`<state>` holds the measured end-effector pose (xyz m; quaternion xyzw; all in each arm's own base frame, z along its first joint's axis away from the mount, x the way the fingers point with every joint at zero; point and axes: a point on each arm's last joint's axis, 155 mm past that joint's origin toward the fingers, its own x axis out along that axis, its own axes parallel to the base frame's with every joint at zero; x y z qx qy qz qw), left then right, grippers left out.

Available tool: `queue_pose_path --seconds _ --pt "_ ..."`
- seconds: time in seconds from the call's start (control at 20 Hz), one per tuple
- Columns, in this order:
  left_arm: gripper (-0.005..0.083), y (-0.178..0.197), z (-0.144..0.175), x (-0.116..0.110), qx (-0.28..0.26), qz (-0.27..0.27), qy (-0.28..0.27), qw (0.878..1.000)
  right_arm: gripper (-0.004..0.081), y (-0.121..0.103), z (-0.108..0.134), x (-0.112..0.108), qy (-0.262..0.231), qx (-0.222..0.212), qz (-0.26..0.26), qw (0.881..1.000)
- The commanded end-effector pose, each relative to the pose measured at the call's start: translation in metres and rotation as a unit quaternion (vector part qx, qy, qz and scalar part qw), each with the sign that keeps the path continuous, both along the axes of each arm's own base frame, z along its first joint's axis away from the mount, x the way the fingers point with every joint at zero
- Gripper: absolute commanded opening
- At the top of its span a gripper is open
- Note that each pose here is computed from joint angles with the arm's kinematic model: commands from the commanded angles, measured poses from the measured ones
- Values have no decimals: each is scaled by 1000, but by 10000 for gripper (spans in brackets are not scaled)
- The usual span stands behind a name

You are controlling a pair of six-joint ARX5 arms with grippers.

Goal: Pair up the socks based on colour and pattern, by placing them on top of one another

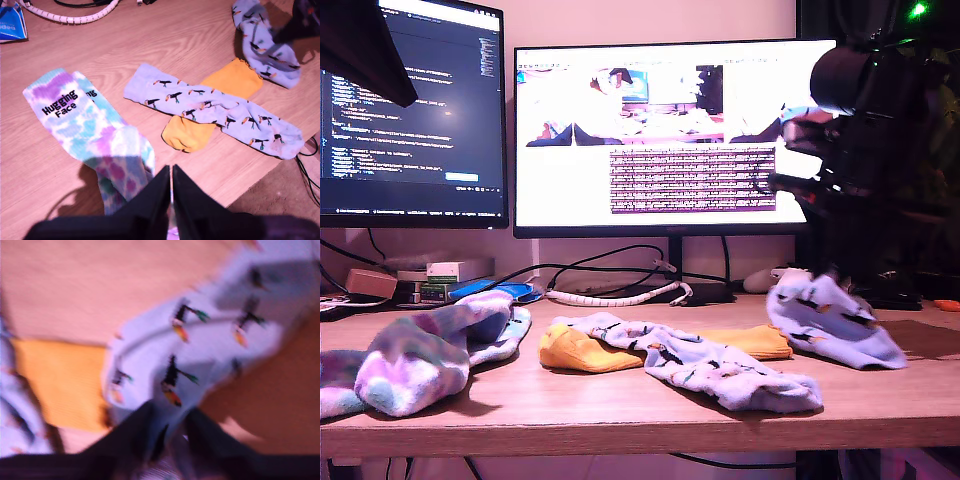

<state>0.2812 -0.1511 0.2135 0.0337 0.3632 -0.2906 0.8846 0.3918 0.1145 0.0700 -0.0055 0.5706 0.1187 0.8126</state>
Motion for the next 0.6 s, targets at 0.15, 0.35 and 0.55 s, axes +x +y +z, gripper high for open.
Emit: queue_pose_path --seconds 0.15,0.35,0.55 --pt "-19 0 -8 -1 2 0 8 1000 325 -9 -3 -16 20 -20 10 1000" --pt "-19 0 -7 -1 1 0 8 1000 325 -2 -1 -46 65 -7 55 996" --pt "-19 0 -7 -1 1 0 8 1000 325 2 -2 -54 73 -6 98 992"
